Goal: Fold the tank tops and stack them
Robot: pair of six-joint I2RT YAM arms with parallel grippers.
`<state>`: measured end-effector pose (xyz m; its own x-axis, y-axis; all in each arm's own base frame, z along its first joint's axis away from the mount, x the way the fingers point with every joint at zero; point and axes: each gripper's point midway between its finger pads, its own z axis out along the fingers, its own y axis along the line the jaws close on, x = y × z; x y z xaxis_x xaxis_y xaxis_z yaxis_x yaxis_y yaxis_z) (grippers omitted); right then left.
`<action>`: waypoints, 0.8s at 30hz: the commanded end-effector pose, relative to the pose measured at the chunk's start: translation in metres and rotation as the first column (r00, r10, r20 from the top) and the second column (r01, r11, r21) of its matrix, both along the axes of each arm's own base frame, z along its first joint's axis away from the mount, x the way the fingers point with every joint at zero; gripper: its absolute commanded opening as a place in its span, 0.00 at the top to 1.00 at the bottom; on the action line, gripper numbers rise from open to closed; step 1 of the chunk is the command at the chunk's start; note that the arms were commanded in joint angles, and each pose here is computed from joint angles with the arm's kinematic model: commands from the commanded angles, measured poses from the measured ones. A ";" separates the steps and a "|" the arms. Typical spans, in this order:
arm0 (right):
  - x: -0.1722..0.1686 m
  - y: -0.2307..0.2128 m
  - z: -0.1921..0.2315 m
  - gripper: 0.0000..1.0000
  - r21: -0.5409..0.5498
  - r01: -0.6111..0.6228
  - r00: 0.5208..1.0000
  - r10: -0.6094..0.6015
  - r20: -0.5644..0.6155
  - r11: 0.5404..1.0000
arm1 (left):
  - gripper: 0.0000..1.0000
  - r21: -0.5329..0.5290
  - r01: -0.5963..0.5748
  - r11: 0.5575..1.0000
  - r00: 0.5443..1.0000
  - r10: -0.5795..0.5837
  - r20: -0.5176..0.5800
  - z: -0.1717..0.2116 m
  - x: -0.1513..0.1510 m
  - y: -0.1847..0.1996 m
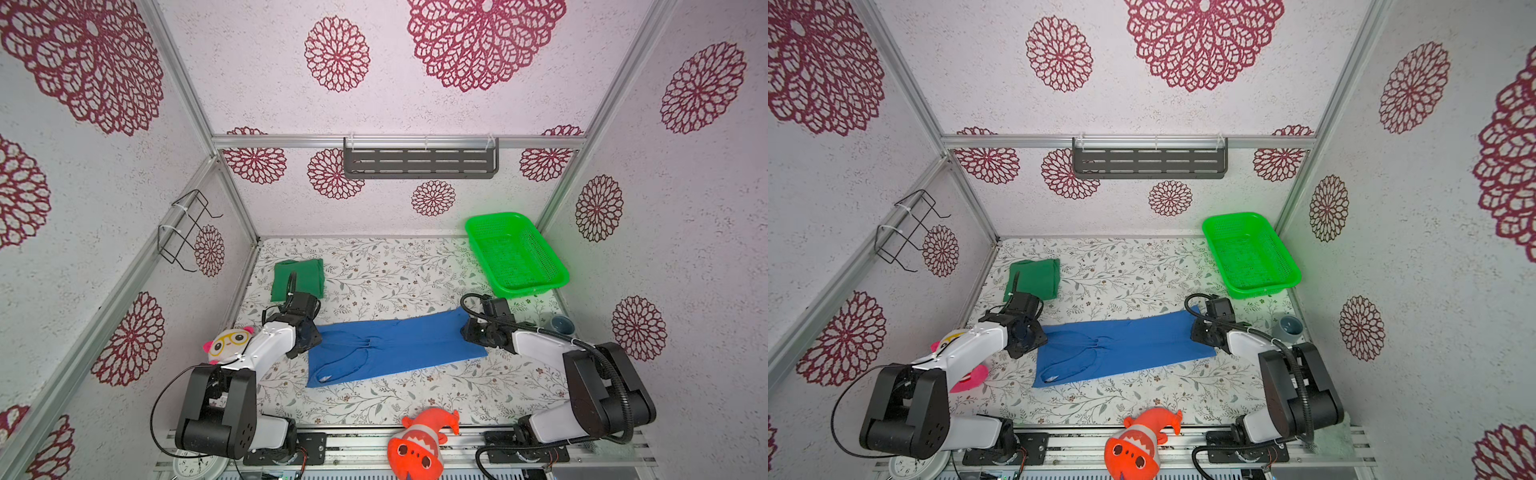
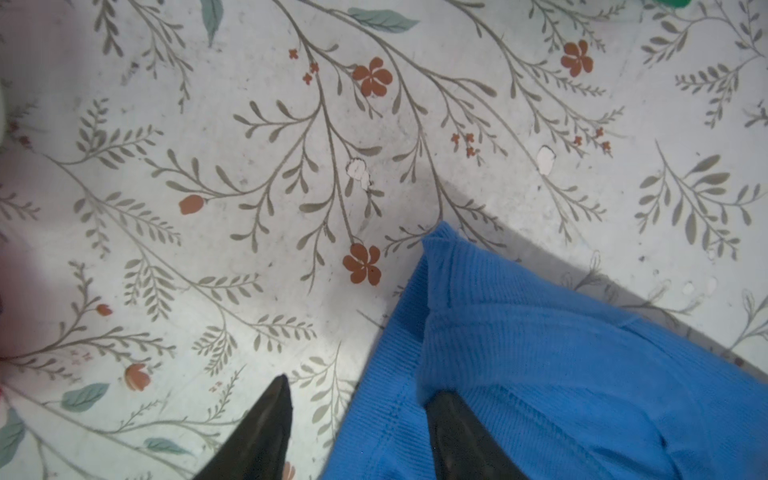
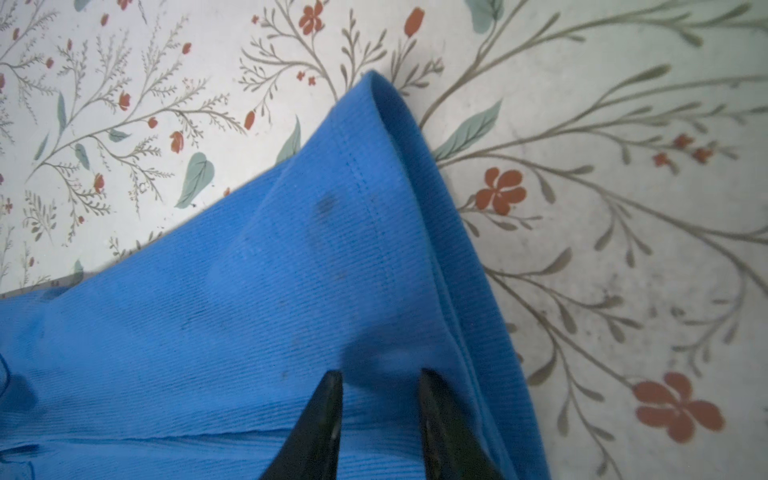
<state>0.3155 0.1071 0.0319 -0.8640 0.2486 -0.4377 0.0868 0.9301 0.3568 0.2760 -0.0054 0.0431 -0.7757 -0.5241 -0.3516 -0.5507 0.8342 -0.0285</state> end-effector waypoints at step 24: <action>0.015 0.037 0.079 0.49 0.005 -0.162 0.955 0.156 0.254 0.987 | 0.24 -0.010 0.060 0.998 0.991 -0.058 0.117 0.071 -0.003 -0.018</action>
